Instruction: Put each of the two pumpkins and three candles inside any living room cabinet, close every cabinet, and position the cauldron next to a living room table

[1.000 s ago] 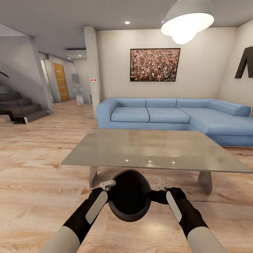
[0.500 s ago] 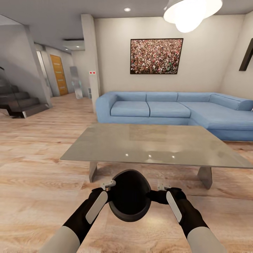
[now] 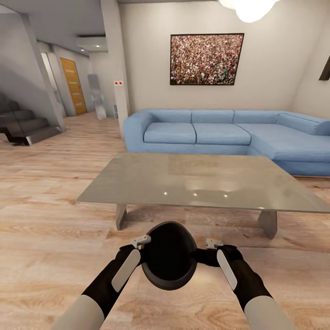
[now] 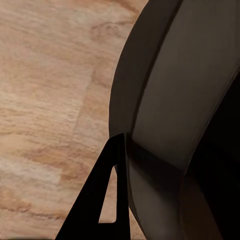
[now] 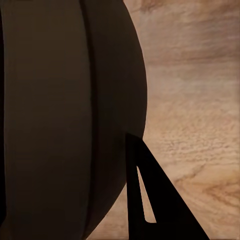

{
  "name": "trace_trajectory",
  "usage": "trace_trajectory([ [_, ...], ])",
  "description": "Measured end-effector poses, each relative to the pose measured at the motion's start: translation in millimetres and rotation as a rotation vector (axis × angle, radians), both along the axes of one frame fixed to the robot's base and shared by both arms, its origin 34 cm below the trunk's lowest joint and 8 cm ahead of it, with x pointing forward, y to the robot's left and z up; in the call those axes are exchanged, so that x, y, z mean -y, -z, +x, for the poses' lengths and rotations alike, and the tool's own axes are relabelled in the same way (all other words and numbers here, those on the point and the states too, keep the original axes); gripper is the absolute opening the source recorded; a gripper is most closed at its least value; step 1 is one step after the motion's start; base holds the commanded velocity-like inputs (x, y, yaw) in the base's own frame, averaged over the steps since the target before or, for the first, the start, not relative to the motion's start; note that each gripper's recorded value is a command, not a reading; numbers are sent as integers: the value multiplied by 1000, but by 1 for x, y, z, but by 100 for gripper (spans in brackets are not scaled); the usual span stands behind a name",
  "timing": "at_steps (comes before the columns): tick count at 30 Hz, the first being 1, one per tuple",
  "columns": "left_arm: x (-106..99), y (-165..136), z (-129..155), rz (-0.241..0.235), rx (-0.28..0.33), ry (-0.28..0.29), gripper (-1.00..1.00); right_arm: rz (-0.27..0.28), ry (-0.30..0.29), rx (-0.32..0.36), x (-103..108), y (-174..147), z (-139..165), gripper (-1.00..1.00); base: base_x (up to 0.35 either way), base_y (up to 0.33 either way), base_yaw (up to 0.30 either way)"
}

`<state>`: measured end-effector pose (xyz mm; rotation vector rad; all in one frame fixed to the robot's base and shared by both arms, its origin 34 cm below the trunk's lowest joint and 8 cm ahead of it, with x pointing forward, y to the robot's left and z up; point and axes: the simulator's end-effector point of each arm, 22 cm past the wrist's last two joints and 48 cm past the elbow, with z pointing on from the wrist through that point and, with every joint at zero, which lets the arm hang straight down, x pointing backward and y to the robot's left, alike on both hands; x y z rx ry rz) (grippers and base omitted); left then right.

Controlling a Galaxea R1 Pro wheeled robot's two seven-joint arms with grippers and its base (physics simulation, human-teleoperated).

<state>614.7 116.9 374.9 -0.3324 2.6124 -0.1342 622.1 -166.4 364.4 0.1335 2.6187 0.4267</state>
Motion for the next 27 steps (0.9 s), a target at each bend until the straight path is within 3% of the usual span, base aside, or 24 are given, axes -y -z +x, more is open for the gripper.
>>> trace_trajectory([
  [27,0,61,-17,-1,-109,-1,-100,0,0,-109,0,61,-18,-100,0,0,0],
])
